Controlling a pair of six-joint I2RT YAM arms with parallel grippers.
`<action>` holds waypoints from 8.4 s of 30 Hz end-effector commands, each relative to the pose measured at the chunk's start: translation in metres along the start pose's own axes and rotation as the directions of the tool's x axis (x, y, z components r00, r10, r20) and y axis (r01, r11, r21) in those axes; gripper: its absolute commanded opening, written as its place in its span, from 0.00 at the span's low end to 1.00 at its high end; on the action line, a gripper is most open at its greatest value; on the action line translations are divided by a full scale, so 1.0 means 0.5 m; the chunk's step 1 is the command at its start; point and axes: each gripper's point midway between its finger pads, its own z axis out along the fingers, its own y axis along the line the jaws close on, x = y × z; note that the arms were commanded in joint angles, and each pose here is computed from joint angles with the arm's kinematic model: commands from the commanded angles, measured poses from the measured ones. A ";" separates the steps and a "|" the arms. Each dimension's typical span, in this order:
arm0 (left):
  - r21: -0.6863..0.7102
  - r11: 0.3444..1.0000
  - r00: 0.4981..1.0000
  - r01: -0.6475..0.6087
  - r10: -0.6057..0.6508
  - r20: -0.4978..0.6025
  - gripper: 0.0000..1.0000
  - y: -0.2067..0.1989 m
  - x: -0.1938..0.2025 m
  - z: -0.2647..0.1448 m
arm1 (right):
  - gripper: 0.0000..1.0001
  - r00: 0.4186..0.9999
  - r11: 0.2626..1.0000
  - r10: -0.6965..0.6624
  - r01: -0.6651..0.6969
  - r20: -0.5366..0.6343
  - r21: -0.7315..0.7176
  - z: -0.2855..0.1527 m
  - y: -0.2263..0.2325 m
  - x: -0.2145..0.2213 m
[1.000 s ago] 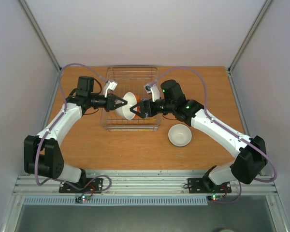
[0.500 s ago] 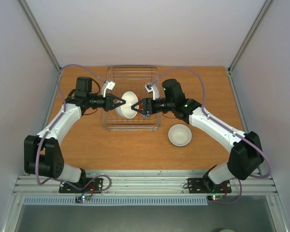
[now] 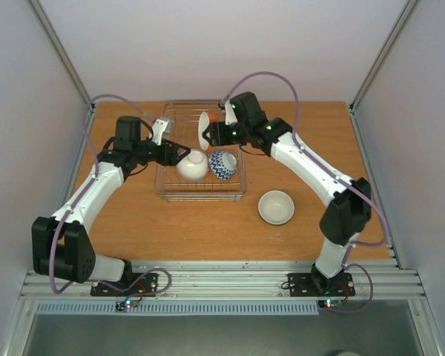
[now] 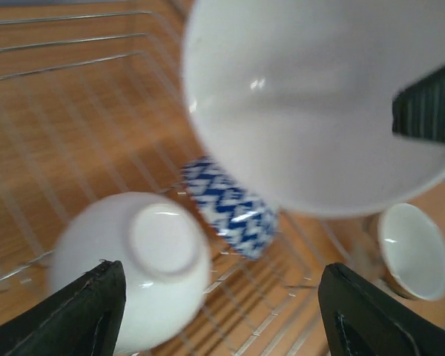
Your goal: Load the bowls into the dish rack
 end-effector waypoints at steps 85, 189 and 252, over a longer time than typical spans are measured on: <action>-0.228 0.973 0.998 0.031 -0.042 -0.042 0.71 0.111 0.012 0.031 | 0.99 0.897 0.663 -0.419 0.411 -0.144 0.626 0.241 -0.219 -0.086; 0.250 0.964 0.988 -0.094 0.121 -0.097 0.75 -0.162 0.009 0.019 | 0.01 0.984 0.808 -0.130 0.033 0.123 0.588 -0.174 -0.113 0.037; 0.477 0.872 0.968 -0.105 0.200 -0.152 0.00 -0.209 0.069 0.020 | 0.98 0.987 0.986 -0.161 0.162 0.019 -0.034 -0.130 0.074 0.179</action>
